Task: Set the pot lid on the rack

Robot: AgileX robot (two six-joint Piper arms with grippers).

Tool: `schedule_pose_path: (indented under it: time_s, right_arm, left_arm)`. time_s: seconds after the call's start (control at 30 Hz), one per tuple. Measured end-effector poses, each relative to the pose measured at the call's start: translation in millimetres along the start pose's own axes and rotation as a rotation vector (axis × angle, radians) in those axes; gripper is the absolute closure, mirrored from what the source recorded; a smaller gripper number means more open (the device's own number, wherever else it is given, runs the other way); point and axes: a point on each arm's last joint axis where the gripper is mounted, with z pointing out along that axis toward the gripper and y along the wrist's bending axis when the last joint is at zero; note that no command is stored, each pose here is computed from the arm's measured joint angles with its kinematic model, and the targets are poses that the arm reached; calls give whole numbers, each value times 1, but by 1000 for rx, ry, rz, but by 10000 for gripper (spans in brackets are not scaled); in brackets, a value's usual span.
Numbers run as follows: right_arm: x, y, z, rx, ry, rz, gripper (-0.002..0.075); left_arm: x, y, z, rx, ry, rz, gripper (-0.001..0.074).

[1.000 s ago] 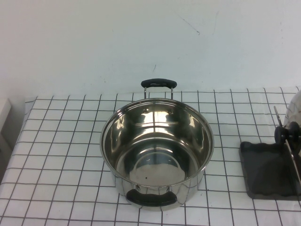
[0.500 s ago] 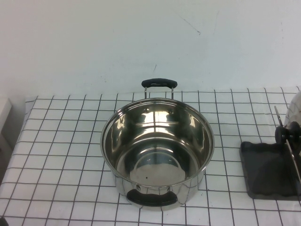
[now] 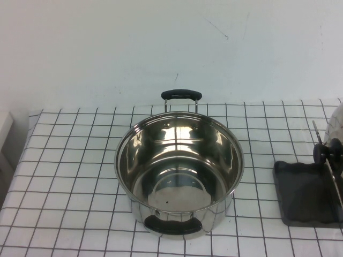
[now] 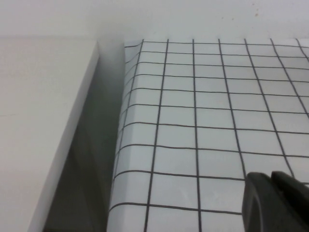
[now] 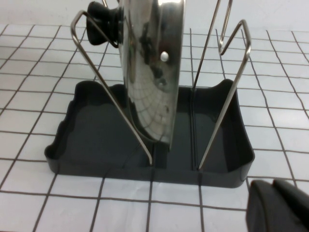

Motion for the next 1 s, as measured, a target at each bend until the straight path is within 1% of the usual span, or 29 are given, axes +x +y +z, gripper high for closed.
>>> schedule_pose_path:
  time_s: [0.2,0.43,0.53,0.8,1.0]
  right_arm:
    - [0,0,0,0,0,0,728]
    - [0,0,0,0,0,0,728]
    - [0,0,0,0,0,0,729]
    - [0,0,0,0,0,0,729]
    - [0,0,0,0,0,0,729]
  left_arm:
    - [0,3,0,-62,-7,6,737]
    - [-1,3,0,-71,-9,20,737]
    - [0,2,0,-50,-9,12,737]
    - [0,-4,0,55,1,35,737]
    - [0,-5,0,72,2,33,737]
